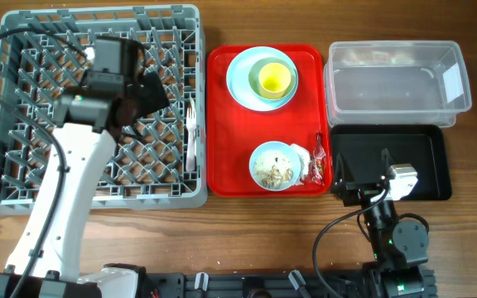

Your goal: Sort waste into correct bins and load items into the dishwasher rack

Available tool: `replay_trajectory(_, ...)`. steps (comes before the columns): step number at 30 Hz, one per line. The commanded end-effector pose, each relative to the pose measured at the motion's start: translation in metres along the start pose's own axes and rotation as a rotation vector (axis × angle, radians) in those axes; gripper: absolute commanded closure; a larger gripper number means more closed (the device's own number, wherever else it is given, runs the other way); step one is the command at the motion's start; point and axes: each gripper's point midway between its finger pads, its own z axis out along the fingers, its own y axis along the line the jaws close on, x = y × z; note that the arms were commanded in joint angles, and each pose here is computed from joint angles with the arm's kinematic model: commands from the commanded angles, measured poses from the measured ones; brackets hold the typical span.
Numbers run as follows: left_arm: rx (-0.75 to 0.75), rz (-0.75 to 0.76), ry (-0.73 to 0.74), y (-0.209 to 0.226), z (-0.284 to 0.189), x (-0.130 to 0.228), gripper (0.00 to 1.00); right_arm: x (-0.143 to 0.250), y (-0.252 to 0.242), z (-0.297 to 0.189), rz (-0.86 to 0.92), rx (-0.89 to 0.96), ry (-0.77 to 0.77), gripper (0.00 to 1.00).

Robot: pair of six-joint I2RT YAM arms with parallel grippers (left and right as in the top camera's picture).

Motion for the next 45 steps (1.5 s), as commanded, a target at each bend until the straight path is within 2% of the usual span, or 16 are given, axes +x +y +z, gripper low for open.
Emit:
replay_trajectory(1,-0.03,-0.082,0.017,0.021,0.0,-0.004,0.0,-0.001,0.0,0.0,-0.003,0.0,-0.006,0.0)
replay_trajectory(9,-0.076,-0.142,0.011,0.048,0.002,-0.012,0.0,-0.001,0.0,0.0,-0.003,0.0,-0.006,0.0)
replay_trajectory(12,-0.101,-0.087,0.039,0.054,0.002,-0.005,0.0,-0.001,0.0,0.0,-0.003,0.0,-0.006,0.0)
replay_trajectory(18,0.183,-0.099,0.187,0.005,-0.003,0.018,0.0,-0.001,0.0,0.0,-0.002,0.0,-0.006,0.0)
replay_trajectory(19,0.226,-0.091,0.206,-0.004,-0.005,0.022,0.05,-0.001,0.0,0.0,-0.002,0.0,-0.006,0.0)
replay_trajectory(20,0.28,-0.055,0.229,-0.015,-0.008,0.028,0.22,-0.001,0.0,0.0,-0.002,0.0,-0.006,0.0)
replay_trajectory(21,0.315,-0.032,0.245,-0.023,-0.009,0.033,0.5,-0.001,0.0,0.0,-0.002,0.0,-0.006,0.0)
replay_trajectory(22,0.333,-0.014,0.259,-0.03,-0.009,0.039,0.56,-0.001,0.0,0.0,-0.002,0.0,-0.006,0.0)
replay_trajectory(29,0.421,0.142,0.243,-0.086,0.027,0.08,0.59,-0.001,0.0,0.0,-0.002,0.0,-0.006,0.0)
replay_trajectory(33,0.373,0.205,0.213,-0.101,0.055,0.092,0.56,-0.001,0.0,0.0,-0.002,0.0,-0.006,0.0)
replay_trajectory(39,0.281,0.255,0.275,-0.1,0.085,0.116,0.56,-0.001,0.0,0.0,-0.002,0.0,-0.006,0.0)
replay_trajectory(40,0.257,0.26,0.314,-0.095,0.089,0.124,0.62,-0.001,0.0,0.0,-0.002,0.0,-0.006,0.0)
replay_trajectory(45,0.203,0.278,0.38,-0.08,0.088,0.139,0.74,-0.001,0.0,0.0,-0.002,0.0,-0.006,0.0)
